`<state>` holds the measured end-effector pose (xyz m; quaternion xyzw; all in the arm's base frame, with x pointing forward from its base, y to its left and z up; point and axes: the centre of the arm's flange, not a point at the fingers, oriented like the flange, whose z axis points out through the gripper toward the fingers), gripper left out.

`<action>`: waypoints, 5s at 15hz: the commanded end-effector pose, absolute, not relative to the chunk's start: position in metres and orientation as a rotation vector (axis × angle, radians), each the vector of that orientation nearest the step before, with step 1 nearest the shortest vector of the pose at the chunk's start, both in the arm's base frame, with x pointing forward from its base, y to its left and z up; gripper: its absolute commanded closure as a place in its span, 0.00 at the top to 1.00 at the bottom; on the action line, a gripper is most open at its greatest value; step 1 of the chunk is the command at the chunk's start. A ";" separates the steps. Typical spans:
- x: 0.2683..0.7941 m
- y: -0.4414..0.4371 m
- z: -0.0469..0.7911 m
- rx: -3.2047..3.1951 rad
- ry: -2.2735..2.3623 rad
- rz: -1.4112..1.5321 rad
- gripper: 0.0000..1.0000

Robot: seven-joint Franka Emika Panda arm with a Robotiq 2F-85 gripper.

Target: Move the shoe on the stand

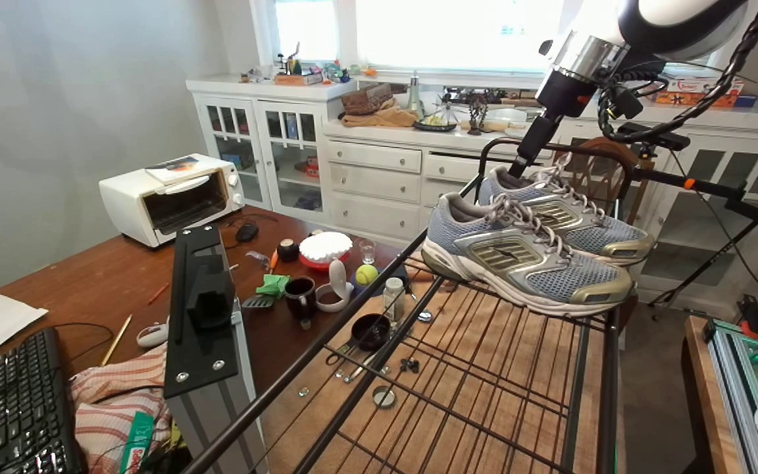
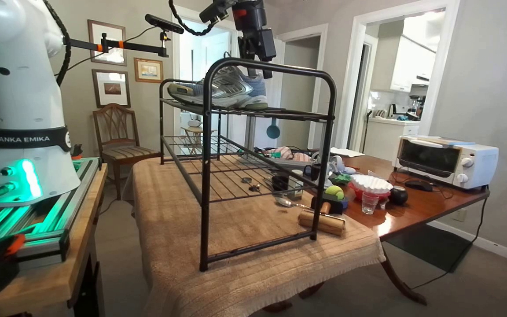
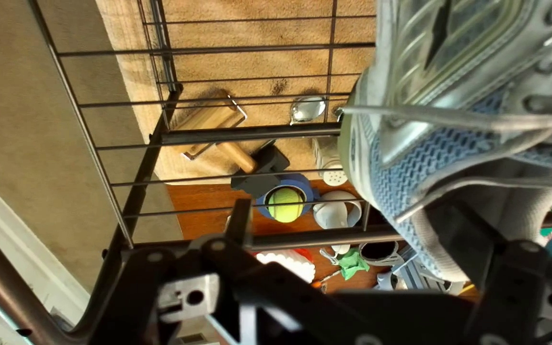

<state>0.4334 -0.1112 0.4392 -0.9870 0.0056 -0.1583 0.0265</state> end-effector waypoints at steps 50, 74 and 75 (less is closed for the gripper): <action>0.476 -0.077 0.460 -2.805 -1.455 -0.017 0.02; 0.487 -0.032 0.463 -2.929 -1.075 -0.360 1.00; 0.486 -0.030 0.463 -2.965 -0.999 -0.369 1.00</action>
